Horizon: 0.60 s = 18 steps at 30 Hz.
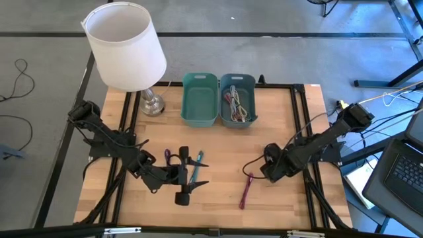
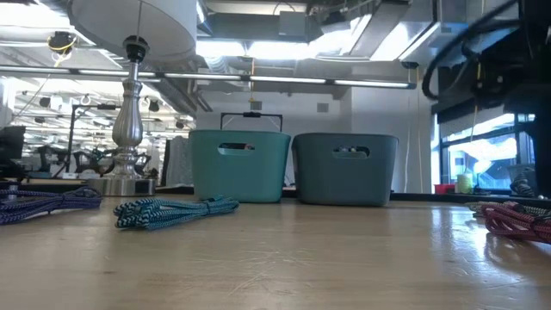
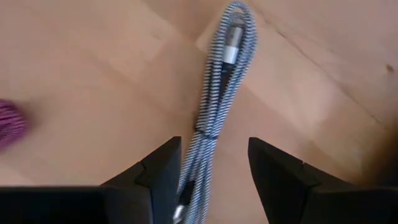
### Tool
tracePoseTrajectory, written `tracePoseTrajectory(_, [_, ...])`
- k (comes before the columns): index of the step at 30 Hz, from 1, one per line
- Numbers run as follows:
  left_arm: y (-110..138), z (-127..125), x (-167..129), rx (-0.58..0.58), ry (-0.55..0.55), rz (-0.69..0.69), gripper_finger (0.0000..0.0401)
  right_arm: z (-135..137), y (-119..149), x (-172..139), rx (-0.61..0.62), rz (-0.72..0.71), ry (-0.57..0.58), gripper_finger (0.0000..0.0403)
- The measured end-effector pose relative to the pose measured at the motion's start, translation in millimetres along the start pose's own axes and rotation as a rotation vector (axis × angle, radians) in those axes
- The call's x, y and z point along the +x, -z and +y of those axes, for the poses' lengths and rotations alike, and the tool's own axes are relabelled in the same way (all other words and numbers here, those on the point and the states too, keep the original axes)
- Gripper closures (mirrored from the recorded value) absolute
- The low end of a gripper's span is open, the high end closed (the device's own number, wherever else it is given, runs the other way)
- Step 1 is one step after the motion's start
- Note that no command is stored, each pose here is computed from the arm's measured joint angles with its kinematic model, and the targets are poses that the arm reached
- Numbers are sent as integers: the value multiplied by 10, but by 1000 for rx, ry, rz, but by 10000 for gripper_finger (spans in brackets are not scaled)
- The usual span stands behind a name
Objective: Pick and place USB-C Cables
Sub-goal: Put the white and black charger cable into the green bin
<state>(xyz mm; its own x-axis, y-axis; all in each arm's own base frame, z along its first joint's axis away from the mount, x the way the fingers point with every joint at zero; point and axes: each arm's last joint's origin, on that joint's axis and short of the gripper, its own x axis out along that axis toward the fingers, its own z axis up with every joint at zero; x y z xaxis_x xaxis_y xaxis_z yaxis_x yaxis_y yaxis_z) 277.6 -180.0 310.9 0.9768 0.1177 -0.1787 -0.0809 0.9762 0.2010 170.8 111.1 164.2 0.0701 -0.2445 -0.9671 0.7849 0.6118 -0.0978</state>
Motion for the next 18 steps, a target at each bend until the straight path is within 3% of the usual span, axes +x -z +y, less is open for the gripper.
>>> tracePoseTrajectory(13, [0, 0, 0, -1, 0, 0, 159, -110, 114, 381, 42, 43, -87, 217])
tracePoseTrajectory(15, [0, 0, 0, -1, 0, 0, 159, -119, 116, 385, 58, 42, -81, 231])
tracePoseTrajectory(18, [0, 0, 0, -12, 0, 0, 159, -108, 110, 366, 71, 45, -71, 283])
